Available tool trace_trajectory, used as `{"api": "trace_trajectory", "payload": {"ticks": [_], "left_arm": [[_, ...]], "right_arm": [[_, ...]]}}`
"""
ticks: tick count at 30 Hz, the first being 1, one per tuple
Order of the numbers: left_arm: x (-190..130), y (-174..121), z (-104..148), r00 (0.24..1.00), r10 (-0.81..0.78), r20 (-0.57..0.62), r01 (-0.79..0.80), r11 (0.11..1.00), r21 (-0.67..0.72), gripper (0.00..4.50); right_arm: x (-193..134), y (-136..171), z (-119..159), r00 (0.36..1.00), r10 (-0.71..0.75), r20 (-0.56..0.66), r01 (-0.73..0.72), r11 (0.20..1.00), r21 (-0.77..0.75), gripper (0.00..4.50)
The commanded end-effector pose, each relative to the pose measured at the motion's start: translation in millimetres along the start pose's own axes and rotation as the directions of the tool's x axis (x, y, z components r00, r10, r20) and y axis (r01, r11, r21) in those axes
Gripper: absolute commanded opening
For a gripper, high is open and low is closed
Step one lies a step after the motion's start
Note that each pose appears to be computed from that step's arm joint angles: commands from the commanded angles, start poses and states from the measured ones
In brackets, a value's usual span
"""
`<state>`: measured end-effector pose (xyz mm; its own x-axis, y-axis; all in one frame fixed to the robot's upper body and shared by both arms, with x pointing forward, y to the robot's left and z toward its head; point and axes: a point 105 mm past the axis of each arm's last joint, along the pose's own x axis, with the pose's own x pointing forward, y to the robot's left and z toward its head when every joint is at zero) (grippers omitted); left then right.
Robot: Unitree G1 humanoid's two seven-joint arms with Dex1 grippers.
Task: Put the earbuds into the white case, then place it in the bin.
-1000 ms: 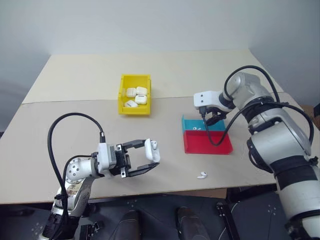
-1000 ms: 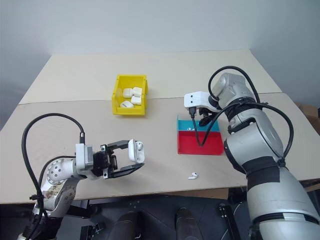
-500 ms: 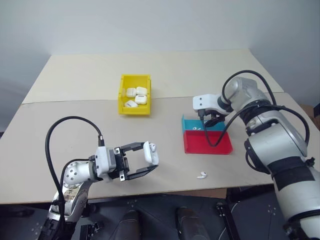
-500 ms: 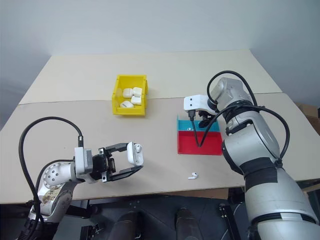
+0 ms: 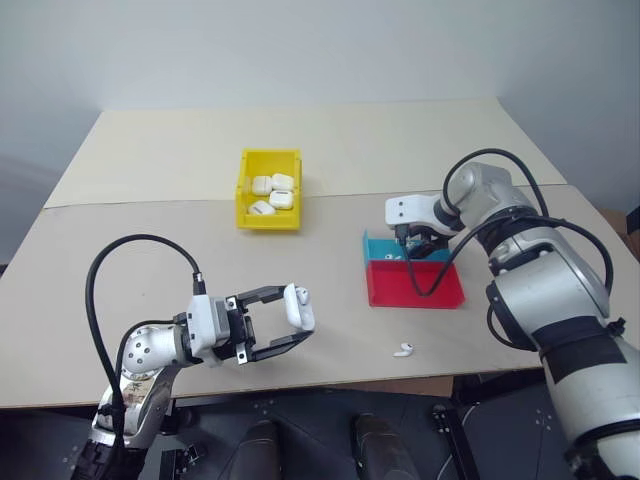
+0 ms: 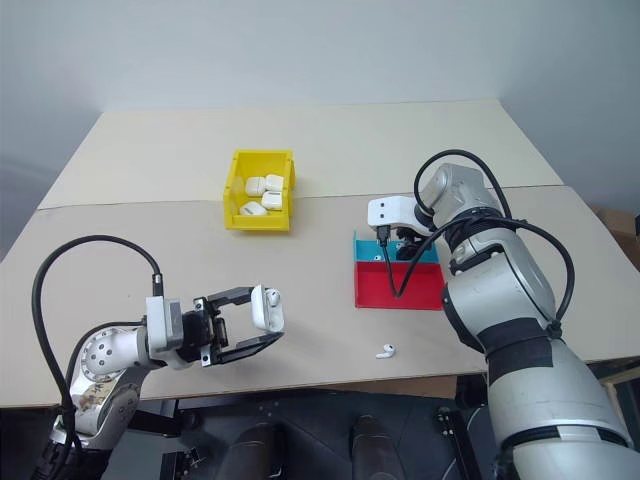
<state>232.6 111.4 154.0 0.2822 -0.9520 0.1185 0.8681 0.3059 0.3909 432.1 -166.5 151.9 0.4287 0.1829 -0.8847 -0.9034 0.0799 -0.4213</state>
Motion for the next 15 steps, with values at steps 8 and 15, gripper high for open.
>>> {"api": "trace_trajectory", "payload": {"ticks": [8, 15], "left_arm": [[1.2, 0.7, 11.3, 1.0, -0.003, 0.022, 0.001, 0.998, 0.059, 2.78], [2.0, 0.7, 11.5, 1.0, -0.003, 0.026, 0.002, 0.998, 0.06, 2.78]], "right_arm": [[-1.7, -2.4, -0.5, 1.0, -0.019, 0.002, 0.019, 1.0, -0.016, 2.09], [-0.9, -2.5, -1.7, 1.0, -0.025, 0.0, 0.025, 1.0, -0.019, 2.09]]}}
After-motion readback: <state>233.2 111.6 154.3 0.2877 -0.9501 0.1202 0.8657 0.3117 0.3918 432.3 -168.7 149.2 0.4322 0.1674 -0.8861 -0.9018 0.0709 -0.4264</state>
